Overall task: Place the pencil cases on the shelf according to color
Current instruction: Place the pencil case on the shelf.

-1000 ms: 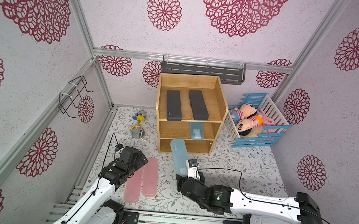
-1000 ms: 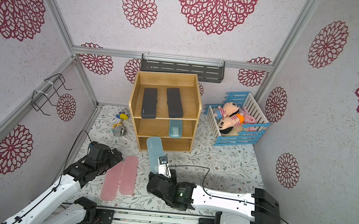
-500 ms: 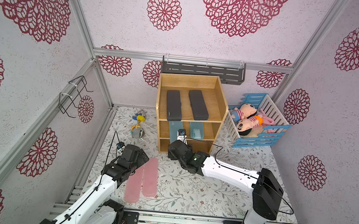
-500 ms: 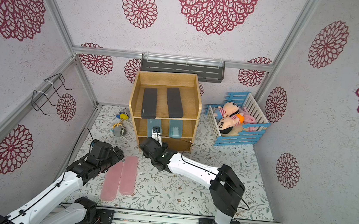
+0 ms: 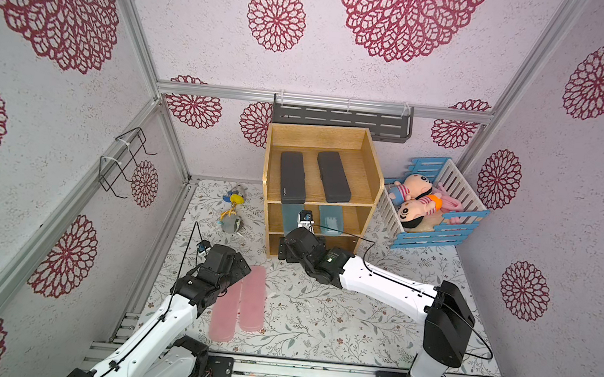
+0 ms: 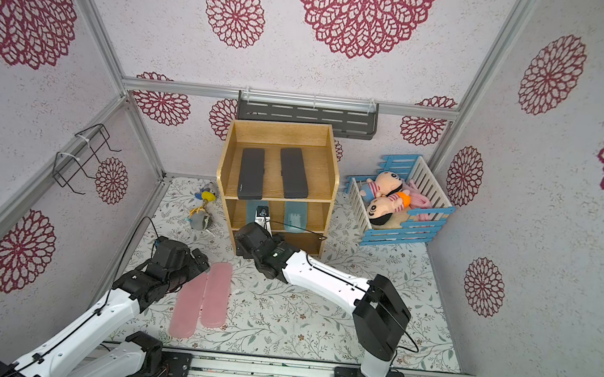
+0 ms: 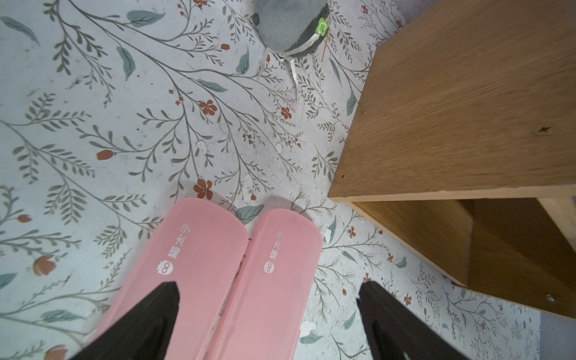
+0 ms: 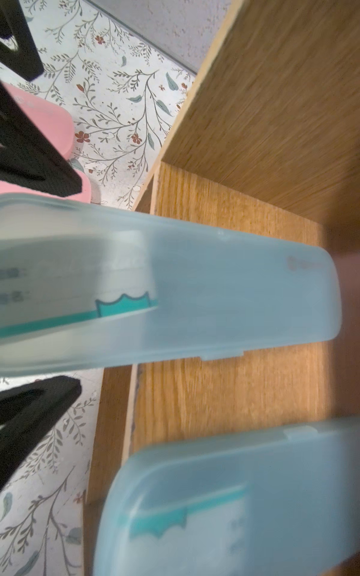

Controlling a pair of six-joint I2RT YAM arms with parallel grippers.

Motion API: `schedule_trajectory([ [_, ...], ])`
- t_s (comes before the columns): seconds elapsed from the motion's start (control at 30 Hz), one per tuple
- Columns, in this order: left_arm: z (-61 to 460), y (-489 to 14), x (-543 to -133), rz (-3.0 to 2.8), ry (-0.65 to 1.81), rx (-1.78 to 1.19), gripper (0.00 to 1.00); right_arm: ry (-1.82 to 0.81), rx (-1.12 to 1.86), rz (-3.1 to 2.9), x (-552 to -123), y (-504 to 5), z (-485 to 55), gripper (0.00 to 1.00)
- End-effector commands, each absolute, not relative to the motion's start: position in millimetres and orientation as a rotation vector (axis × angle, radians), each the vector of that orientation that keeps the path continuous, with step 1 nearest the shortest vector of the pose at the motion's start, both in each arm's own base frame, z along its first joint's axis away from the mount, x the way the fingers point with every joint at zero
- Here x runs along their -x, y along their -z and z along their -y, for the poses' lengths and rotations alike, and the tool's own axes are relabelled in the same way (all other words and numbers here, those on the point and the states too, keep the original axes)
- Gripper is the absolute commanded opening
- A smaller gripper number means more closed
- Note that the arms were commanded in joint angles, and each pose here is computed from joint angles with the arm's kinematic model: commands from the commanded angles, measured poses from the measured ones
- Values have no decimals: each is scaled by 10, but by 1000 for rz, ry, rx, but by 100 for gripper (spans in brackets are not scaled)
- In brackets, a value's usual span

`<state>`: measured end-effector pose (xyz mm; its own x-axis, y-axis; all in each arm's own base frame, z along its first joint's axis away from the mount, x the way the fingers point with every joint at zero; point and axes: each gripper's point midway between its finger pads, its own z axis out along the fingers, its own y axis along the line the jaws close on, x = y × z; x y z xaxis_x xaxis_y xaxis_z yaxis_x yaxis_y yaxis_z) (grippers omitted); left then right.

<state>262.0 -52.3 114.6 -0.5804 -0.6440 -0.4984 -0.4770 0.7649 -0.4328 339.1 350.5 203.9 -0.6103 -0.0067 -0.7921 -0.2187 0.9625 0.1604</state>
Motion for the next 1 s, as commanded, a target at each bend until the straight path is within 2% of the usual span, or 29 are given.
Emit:
schedule_trajectory([
  [0.0,460,-1101,-2564,-2309,287,816,97,-375,140,-2159,-3244,-2442,-3342,97],
  [0.17,445,-1111,-2580,-2293,282,810,97,-439,185,-2153,-3032,-2466,-3287,96],
  [0.3,463,-1073,-2585,-2318,273,787,97,-440,230,-2177,-2905,-2359,-3317,89],
  [0.43,476,-969,-2534,-2372,254,781,97,-439,254,-2201,-2867,-2202,-3350,66],
  [0.53,531,-908,-2510,-2388,279,781,97,-442,271,-2205,-2891,-2123,-3418,53],
  [0.67,637,-799,-2471,-2407,310,770,97,-423,278,-2196,-3037,-2066,-3519,49],
  [0.97,865,-705,-2423,-2449,322,700,97,-361,263,-2141,-3609,-2128,-3725,48],
])
